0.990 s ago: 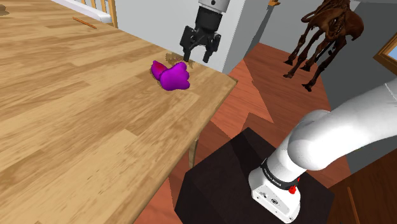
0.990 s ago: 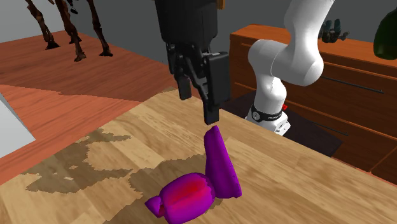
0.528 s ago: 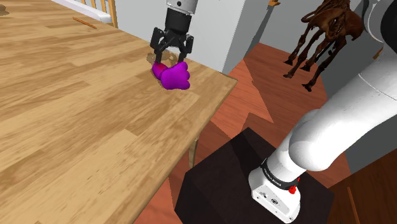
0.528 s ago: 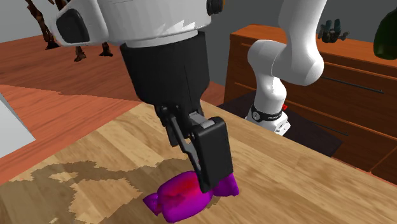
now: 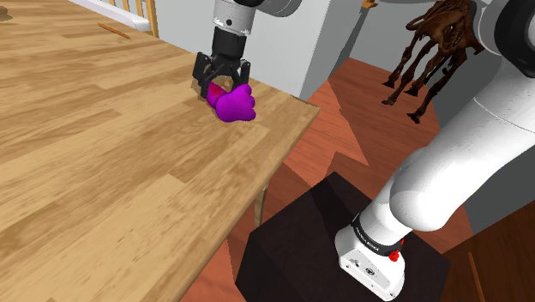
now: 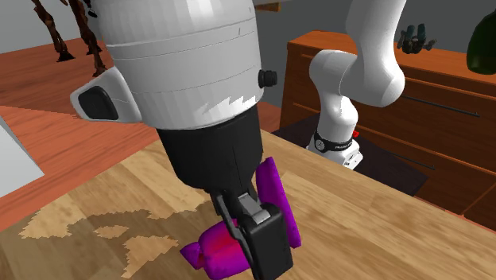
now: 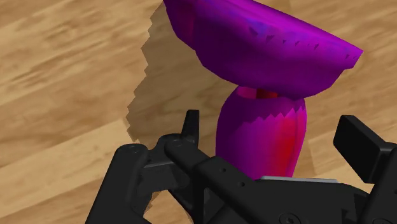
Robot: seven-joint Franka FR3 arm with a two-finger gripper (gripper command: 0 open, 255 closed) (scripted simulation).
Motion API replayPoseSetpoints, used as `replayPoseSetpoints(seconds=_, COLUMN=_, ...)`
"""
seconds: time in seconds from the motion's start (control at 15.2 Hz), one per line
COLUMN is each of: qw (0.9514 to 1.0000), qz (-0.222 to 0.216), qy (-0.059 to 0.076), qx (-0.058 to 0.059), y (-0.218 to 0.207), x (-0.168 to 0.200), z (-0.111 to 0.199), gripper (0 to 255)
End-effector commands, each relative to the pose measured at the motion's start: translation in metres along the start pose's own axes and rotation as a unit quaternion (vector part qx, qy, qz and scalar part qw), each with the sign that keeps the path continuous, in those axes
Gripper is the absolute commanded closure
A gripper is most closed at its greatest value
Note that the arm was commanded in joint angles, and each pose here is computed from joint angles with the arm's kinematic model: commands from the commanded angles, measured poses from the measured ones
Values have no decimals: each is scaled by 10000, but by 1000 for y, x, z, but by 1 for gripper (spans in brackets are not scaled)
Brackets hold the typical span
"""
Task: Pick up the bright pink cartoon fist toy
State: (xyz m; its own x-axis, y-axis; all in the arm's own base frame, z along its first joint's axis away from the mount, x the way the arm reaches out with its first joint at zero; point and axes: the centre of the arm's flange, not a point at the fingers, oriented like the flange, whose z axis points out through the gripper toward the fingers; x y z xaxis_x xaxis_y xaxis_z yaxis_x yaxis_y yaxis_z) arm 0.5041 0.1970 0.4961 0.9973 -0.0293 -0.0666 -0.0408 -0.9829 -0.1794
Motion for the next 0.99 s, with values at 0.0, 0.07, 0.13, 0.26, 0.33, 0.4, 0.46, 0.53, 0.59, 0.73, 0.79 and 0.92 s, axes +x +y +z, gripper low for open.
replayPoseSetpoints(seconds=0.0, qw=10000, qz=0, qy=2, qx=0, y=1, x=0, z=8, gripper=0)
replayPoseSetpoints(seconds=0.07, qw=10000, qz=-1, qy=2, qx=0, y=1, x=0, z=8, gripper=0)
replayPoseSetpoints(seconds=0.13, qw=10000, qz=0, qy=2, qx=0, y=0, x=0, z=8, gripper=255)
replayPoseSetpoints(seconds=0.26, qw=10000, qz=0, qy=2, qx=0, y=0, x=0, z=7, gripper=255)
replayPoseSetpoints(seconds=0.33, qw=10000, qz=0, qy=2, qx=0, y=0, x=0, z=7, gripper=255)
replayPoseSetpoints(seconds=0.4, qw=10000, qz=0, qy=2, qx=0, y=0, x=0, z=7, gripper=255)
replayPoseSetpoints(seconds=0.46, qw=10000, qz=0, qy=2, qx=0, y=0, x=0, z=7, gripper=255)
replayPoseSetpoints(seconds=0.53, qw=10000, qz=0, qy=2, qx=0, y=0, x=0, z=7, gripper=255)
replayPoseSetpoints(seconds=0.59, qw=10000, qz=0, qy=2, qx=0, y=0, x=0, z=7, gripper=255)
replayPoseSetpoints(seconds=0.73, qw=10000, qz=-1, qy=2, qx=1, y=1, x=0, z=8, gripper=255)
replayPoseSetpoints(seconds=0.79, qw=10000, qz=-1, qy=2, qx=0, y=0, x=-1, z=3, gripper=255)
replayPoseSetpoints(seconds=0.92, qw=10000, qz=-1, qy=2, qx=1, y=-2, x=-1, z=-8, gripper=255)
